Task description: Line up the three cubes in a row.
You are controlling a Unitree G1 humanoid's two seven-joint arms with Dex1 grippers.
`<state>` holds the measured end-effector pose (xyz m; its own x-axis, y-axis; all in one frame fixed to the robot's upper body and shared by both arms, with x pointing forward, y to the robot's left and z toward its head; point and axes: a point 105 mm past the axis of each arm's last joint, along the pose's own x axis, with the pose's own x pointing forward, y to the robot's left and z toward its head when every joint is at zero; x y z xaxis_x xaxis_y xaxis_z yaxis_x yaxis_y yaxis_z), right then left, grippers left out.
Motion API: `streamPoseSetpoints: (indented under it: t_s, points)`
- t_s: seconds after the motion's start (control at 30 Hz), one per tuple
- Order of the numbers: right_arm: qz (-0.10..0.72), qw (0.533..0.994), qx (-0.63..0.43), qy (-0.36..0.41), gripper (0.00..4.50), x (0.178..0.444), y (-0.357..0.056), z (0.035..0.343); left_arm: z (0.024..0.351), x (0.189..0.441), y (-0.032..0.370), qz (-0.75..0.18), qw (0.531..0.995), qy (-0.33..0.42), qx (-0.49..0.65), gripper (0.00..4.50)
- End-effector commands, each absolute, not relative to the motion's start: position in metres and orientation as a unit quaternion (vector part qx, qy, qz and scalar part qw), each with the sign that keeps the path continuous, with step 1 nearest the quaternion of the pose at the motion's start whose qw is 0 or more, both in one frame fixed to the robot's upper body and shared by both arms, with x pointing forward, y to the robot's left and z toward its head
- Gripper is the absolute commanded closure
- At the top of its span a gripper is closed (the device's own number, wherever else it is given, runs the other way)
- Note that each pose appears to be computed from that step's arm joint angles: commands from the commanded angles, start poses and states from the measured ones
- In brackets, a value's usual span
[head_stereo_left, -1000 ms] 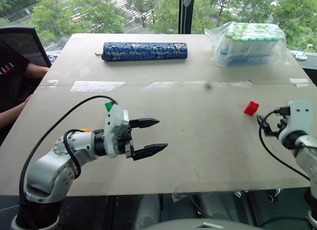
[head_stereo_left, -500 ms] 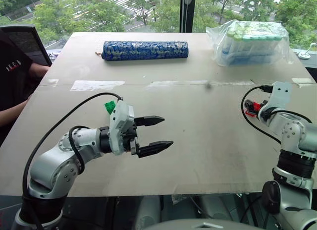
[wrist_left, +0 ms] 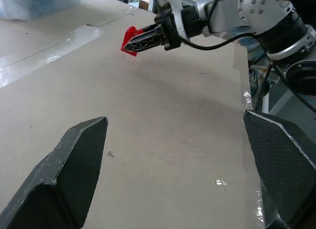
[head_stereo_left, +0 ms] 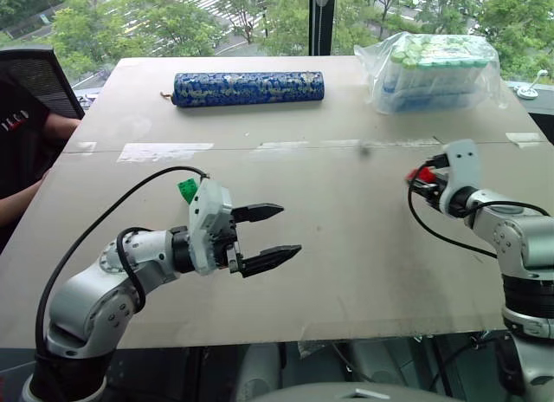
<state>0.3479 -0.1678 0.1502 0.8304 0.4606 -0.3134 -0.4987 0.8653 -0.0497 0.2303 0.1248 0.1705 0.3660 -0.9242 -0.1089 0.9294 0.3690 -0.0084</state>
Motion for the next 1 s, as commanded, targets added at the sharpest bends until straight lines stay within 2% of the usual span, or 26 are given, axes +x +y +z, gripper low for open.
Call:
streamPoseSetpoints:
  t_s: [0.03, 0.2, 0.3, 0.57, 1.0]
  points:
    - [0.409, 0.891, -0.161, 0.112, 3.17, 0.343, -0.129, 0.159, 0.171, 0.227, 0.134, -0.562, 0.825, 0.046, 0.035, 0.0]
    - [0.535, 0.784, -0.278, 0.148, 3.17, 0.357, -0.102, 0.136, 0.166, 0.223, 0.147, -0.555, 0.828, 0.06, 0.047, 0.0]
    - [0.559, 0.755, -0.305, 0.157, 3.17, 0.365, -0.1, 0.132, 0.165, 0.22, 0.152, -0.548, 0.833, 0.062, 0.05, 0.0]
    - [0.596, 0.722, -0.316, 0.151, 3.17, 0.368, -0.092, 0.134, 0.164, 0.212, 0.159, -0.533, 0.843, 0.064, 0.05, 0.0]
    - [0.611, 0.7, -0.328, 0.174, 3.17, 0.372, -0.094, 0.13, 0.164, 0.211, 0.159, -0.523, 0.849, 0.061, 0.05, 0.0]
